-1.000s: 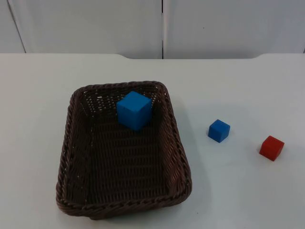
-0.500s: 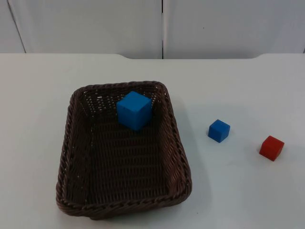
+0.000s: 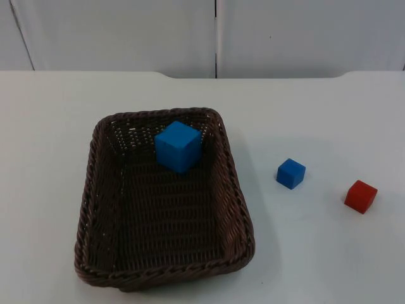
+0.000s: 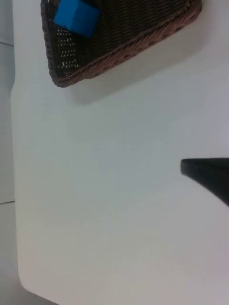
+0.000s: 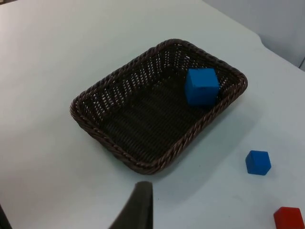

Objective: Pick up the basket with the left hand and place the largest block into the basket with the right hand.

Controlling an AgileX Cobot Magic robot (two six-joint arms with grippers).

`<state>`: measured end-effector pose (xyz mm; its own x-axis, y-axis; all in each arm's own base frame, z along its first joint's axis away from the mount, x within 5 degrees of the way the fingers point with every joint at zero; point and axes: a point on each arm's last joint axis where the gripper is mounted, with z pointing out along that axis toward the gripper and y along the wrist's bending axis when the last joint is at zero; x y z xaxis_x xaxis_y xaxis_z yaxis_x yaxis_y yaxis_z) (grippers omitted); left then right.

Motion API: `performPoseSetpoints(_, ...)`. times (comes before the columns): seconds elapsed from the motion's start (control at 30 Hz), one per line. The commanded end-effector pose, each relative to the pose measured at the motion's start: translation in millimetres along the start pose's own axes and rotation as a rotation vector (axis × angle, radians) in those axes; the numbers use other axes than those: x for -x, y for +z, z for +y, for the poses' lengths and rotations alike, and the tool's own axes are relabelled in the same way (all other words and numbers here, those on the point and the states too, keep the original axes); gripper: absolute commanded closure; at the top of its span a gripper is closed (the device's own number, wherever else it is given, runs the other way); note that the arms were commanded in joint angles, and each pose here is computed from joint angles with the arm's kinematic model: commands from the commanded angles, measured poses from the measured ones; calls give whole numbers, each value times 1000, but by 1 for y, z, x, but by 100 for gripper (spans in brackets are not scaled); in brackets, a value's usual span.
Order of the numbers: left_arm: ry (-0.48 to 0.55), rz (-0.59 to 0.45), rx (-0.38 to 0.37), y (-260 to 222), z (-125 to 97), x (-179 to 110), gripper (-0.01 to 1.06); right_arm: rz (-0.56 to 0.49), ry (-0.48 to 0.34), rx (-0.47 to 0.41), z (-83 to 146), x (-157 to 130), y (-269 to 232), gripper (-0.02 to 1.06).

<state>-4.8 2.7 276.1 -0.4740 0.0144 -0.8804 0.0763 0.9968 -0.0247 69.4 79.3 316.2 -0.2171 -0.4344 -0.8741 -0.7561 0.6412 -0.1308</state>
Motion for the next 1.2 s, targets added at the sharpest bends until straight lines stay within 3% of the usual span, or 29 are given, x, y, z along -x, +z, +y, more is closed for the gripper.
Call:
performPoseSetpoints(0.0,-4,-4,8,0,1,-1,0,-33,-4,2,-1,0,-5,17)
performPoseSetpoints(0.2,-1,-4,8,0,1,-1,0,-70,15,-14,-6,-6,-25,17)
performPoseSetpoints(0.63,-1,-4,8,0,1,-1,0,-134,141,-33,-19,-53,-88,17)
performPoseSetpoints(0.8,-1,-4,8,0,1,-1,0,-134,112,32,-15,-69,-100,17)
performPoseSetpoints(0.97,-2,-4,6,0,1,-1,0,-54,71,112,-6,-77,-96,17)
performPoseSetpoints(1.17,-1,-4,4,0,0,-1,0,-23,47,135,0,-85,-81,17)
